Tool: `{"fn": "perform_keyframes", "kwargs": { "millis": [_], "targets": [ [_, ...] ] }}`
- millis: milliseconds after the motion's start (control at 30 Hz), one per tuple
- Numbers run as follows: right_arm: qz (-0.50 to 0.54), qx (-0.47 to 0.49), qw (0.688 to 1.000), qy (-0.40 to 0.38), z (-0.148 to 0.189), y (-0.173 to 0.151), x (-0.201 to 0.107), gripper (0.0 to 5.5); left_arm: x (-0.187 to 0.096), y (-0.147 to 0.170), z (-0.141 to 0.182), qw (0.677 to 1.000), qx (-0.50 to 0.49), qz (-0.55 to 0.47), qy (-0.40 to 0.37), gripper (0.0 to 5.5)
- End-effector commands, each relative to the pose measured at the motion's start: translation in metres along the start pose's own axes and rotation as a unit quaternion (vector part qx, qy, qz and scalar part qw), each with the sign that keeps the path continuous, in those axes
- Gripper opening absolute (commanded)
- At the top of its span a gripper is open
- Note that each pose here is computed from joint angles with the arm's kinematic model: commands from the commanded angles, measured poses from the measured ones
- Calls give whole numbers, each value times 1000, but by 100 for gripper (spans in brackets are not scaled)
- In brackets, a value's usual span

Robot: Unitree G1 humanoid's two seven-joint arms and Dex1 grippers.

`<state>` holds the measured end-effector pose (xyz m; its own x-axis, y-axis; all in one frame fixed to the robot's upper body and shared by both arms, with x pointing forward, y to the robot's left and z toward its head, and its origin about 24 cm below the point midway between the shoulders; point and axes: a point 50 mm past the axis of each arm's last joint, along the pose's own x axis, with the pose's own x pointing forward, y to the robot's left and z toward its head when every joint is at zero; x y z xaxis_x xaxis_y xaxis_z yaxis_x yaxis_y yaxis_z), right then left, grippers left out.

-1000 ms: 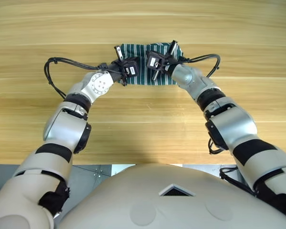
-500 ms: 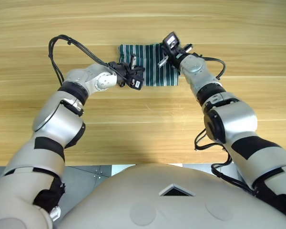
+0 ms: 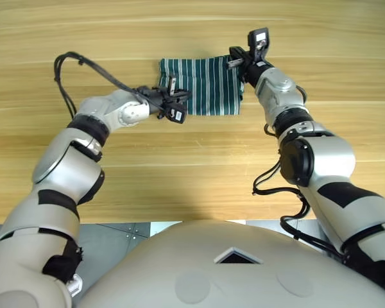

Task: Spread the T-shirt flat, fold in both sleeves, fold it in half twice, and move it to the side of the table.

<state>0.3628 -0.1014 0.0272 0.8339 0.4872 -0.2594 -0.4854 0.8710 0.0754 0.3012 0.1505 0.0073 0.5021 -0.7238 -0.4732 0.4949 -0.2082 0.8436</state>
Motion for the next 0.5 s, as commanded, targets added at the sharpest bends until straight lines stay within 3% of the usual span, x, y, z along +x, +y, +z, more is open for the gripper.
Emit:
{"fn": "perform_keyframes", "kwargs": {
  "millis": [33,133,233,367,500],
  "targets": [
    [38,-80,995,-51,23,16,8,3,-22,18,-13,997,-16,69,33,0],
    [64,-110,990,-59,24,27,10,3,-41,53,-12,980,-69,187,10,0],
    [93,-144,985,-36,14,37,11,3,-64,71,3,950,-153,258,-83,0],
    [130,-196,972,32,-12,52,10,3,-85,74,20,913,-229,280,-190,0],
    [123,-219,963,102,-38,54,5,3,-97,77,19,868,-303,310,-244,0]
  ]
}}
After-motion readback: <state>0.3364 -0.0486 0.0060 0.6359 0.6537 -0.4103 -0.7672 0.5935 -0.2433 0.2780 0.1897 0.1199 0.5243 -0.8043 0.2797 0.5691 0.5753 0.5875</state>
